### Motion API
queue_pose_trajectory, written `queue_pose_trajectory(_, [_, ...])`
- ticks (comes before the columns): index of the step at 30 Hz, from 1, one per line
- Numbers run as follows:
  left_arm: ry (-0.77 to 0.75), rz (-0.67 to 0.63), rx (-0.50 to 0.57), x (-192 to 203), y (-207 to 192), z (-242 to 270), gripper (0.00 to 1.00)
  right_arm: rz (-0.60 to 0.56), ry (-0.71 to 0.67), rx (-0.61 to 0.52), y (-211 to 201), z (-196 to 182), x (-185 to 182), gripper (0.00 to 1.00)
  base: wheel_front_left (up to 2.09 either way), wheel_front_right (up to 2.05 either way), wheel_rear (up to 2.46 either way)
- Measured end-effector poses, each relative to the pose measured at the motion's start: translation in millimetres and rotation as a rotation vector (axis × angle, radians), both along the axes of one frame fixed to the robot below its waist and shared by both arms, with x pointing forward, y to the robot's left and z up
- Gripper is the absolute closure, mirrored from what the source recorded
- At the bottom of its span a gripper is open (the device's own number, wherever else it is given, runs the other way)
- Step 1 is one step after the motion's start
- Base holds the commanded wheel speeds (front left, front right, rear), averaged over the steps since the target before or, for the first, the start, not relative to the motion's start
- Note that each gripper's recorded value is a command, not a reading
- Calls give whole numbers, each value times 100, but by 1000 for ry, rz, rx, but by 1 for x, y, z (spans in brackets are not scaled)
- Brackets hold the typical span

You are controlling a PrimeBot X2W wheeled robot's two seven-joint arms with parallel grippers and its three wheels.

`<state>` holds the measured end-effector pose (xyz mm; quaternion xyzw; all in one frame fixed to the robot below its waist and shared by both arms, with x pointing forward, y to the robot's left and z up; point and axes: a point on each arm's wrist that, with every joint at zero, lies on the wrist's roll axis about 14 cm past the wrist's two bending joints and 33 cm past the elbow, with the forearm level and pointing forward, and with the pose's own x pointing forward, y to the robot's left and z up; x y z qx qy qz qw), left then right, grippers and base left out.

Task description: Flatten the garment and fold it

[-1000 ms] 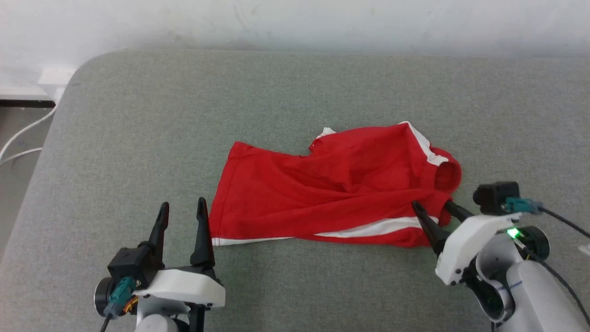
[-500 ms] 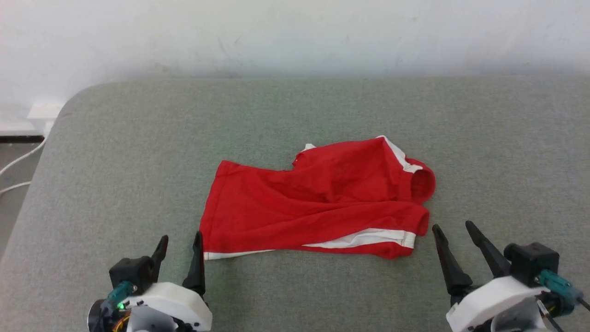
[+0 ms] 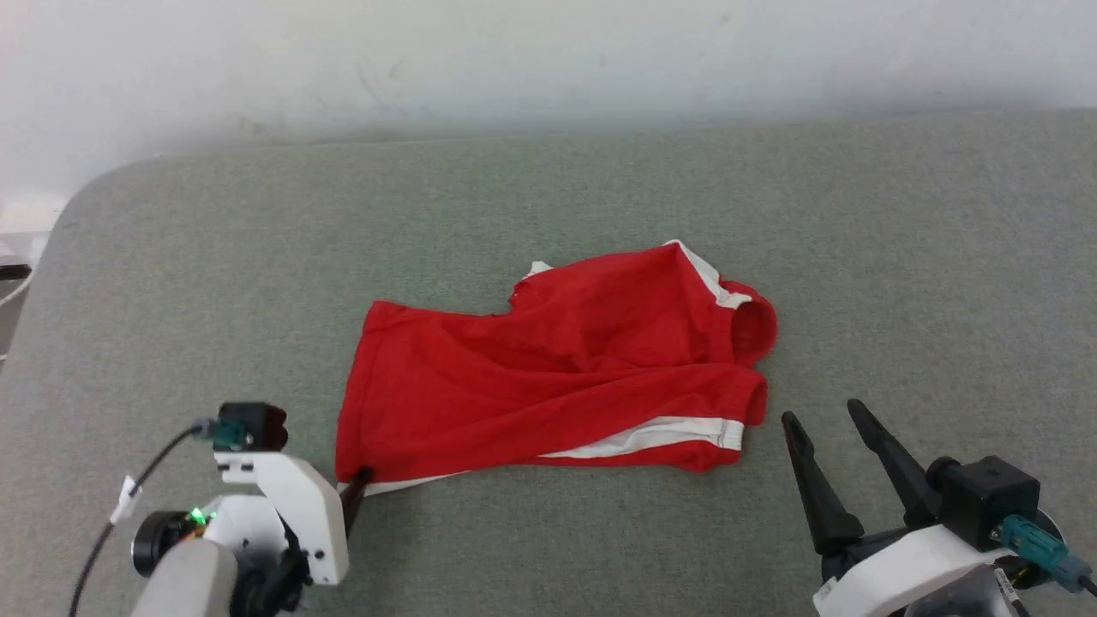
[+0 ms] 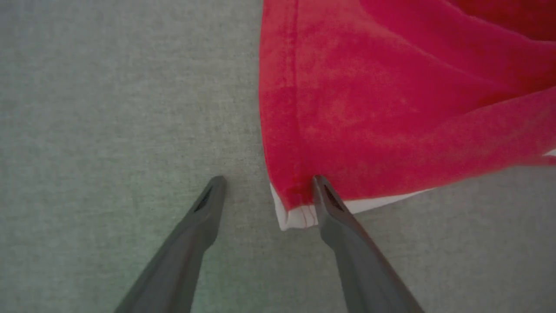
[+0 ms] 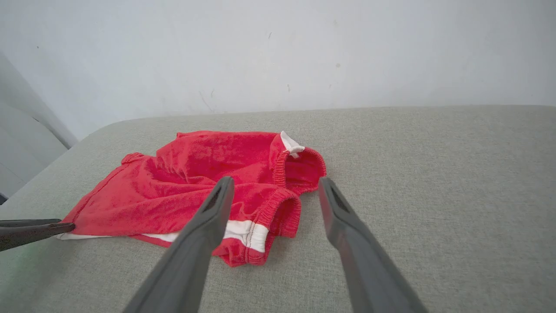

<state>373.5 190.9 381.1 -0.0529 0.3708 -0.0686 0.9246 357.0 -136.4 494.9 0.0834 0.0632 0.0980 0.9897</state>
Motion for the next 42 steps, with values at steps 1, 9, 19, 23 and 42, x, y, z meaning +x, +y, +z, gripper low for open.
queue_pose_trajectory(1, [26, -10, -3, 2, 0, -1, 0, -4, 2, 1, -1, 0, 0, 0, 0, 0, 0])
queue_pose_trajectory(9, [263, -144, 27, 2, -14, -13, 91, -44, 39, 0, -12, -10, -2, 0, 0, 0, 0])
queue_pose_trajectory(19, [201, -191, -20, -11, -43, -8, 100, -3, 213, 16, -8, -43, -10, 0, 0, 0, 0])
queue_pose_trajectory(23, [95, -108, -37, -10, -42, -1, 100, 64, 309, 22, 1, -60, -5, 0, 0, 0, 0])
queue_pose_trajectory(42, [-133, 10, -70, 1, -33, 29, 100, 287, 488, 5, 47, -92, 25, 100, 0, 0, 0])
